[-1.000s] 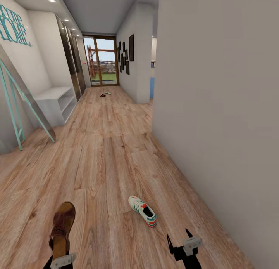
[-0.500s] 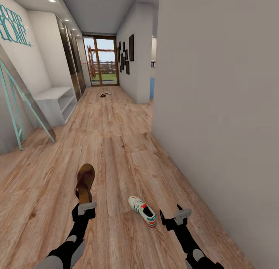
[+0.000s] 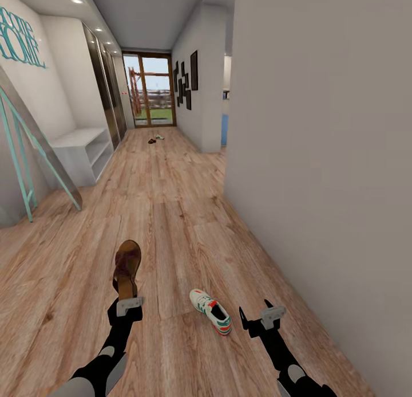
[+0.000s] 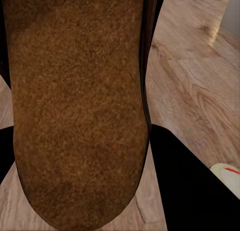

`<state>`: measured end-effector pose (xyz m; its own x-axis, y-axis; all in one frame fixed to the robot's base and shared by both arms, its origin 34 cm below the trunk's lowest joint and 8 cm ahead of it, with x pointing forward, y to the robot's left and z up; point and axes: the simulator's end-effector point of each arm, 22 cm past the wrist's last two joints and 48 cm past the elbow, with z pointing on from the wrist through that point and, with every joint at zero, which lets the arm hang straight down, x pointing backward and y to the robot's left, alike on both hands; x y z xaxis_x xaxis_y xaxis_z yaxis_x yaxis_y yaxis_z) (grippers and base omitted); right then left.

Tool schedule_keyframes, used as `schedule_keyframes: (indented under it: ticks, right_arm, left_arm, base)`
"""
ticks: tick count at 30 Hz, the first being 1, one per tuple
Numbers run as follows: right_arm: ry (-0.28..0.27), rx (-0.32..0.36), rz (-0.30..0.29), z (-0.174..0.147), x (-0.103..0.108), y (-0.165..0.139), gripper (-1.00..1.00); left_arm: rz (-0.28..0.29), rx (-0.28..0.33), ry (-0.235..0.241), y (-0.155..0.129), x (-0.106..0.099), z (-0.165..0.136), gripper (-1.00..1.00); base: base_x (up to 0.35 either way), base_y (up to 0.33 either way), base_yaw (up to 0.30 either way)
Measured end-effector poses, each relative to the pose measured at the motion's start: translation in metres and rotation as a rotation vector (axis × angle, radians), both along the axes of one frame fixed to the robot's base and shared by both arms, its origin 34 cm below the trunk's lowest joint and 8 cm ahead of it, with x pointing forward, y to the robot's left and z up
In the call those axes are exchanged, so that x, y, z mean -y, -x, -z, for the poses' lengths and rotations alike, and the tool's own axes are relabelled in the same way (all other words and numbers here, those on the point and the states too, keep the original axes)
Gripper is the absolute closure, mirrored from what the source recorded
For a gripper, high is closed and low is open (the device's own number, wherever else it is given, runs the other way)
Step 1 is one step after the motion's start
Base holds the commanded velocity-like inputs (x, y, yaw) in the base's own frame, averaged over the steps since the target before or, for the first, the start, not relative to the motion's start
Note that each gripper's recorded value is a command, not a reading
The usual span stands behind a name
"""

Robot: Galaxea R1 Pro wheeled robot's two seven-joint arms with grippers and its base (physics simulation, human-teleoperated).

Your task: Pick up the two gym shoes and the two sandals from the corridor floor and place them onto the hallstand (shoe rack) in the corridor, making sure they are on the rack and not on the floor. Arrange them so the two gym shoes are next to each other and the two sandals are next to each other.

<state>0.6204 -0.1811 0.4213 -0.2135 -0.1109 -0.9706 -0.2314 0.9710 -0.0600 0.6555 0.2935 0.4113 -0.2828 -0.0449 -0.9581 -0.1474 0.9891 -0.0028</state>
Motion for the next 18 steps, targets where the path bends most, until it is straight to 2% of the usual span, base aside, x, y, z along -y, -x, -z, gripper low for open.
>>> schedule_keyframes:
  ticks: [5,13,18]
  right_arm:
    - [0.000,-0.002,0.002,0.0005,0.0002,0.0002,-1.00]
    - [-0.001,0.000,0.001,-0.0003,0.0003,0.0000,-1.00]
    - [0.000,0.001,0.003,-0.0004,0.0011,-0.0001,-1.00]
  left_arm:
    - [0.000,0.004,0.001,0.0001,0.0006,-0.0011,1.00]
    - [0.006,0.003,-0.001,0.0000,0.0025,-0.0011,1.00]
    - [0.011,0.003,-0.004,-0.0003,0.0036,-0.0013,1.00]
  base:
    - [0.117,0.000,0.000]
    - [0.292,-0.036,0.010]
    - [0.288,-0.141,0.179]
